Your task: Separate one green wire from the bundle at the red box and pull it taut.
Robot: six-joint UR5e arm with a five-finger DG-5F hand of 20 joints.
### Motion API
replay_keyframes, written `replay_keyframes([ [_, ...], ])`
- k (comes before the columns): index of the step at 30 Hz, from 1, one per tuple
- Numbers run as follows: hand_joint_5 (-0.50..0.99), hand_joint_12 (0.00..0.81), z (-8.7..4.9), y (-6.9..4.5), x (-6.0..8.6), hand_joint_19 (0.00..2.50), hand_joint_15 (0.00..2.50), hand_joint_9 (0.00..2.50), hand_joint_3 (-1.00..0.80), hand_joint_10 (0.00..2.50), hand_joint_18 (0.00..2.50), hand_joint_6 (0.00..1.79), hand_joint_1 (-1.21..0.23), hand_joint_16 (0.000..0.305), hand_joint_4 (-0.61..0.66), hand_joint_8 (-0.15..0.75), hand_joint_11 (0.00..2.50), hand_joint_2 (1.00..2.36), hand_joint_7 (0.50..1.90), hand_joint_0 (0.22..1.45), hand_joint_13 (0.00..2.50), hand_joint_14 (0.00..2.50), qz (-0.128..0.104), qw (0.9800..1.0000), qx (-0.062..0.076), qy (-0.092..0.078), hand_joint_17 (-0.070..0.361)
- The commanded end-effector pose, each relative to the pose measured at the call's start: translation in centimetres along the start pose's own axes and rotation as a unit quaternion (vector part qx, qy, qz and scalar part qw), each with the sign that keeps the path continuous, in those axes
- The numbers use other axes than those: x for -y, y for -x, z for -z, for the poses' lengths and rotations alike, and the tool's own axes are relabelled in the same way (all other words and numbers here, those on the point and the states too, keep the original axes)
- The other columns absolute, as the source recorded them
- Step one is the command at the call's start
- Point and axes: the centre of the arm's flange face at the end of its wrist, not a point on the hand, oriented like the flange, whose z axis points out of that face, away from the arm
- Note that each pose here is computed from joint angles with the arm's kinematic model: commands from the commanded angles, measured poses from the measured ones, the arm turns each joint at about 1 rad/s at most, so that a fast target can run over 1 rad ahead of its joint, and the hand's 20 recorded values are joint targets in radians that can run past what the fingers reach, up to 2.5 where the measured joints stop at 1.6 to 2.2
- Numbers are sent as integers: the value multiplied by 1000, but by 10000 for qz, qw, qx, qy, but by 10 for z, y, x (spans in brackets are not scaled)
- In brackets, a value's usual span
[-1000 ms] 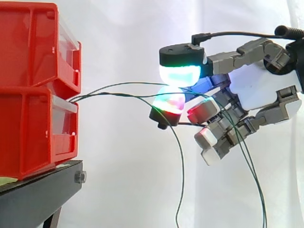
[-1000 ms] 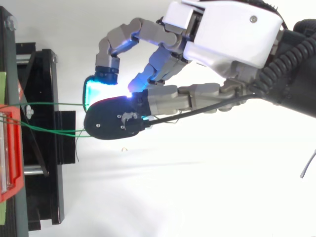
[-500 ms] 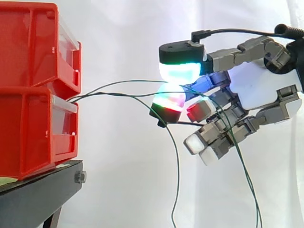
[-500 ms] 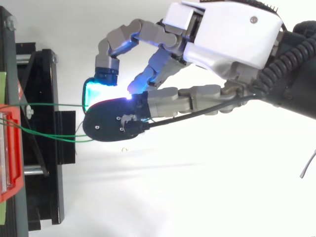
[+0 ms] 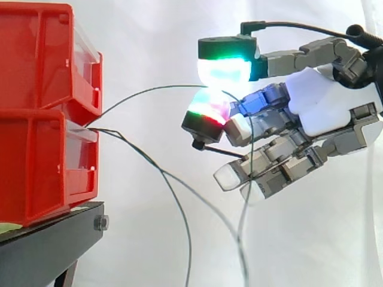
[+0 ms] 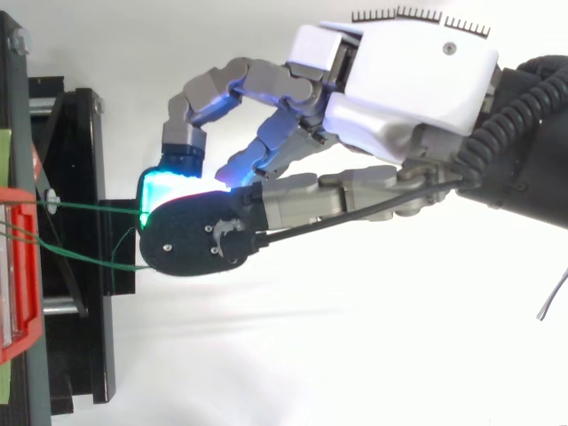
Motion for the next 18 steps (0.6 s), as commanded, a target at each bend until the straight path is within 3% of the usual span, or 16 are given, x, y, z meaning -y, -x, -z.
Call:
replay_keyframes([
  [1, -126, 408, 0, -2, 1, 404, 404, 1036, -53, 20, 588, 889, -757, 52, -43, 259, 793, 1014, 1120, 595, 682, 14, -29, 10000, -66, -16, 118],
  [4, -126, 408, 0, -1, 4, 396, 407, 1037, -48, 19, 588, 889, -757, 53, -44, 259, 794, 1014, 1124, 594, 681, 16, -23, 10000, -71, -44, 118],
  [8, -125, 410, 0, 0, 19, 403, 409, 1039, -47, 20, 587, 889, -757, 53, -43, 257, 794, 1014, 1125, 594, 683, 14, -41, 9998, -56, -174, 119],
  [13, -124, 412, -1, 0, 24, 406, 414, 1045, -47, 20, 586, 889, -757, 53, -44, 264, 802, 1014, 1129, 594, 682, 14, -130, 9997, -67, -197, 119],
  [18, -124, 415, -1, 0, 47, 413, 422, 1049, -47, 17, 583, 889, -756, 53, -42, 262, 820, 1013, 1128, 595, 686, 15, -169, 9990, -182, -360, 120],
])
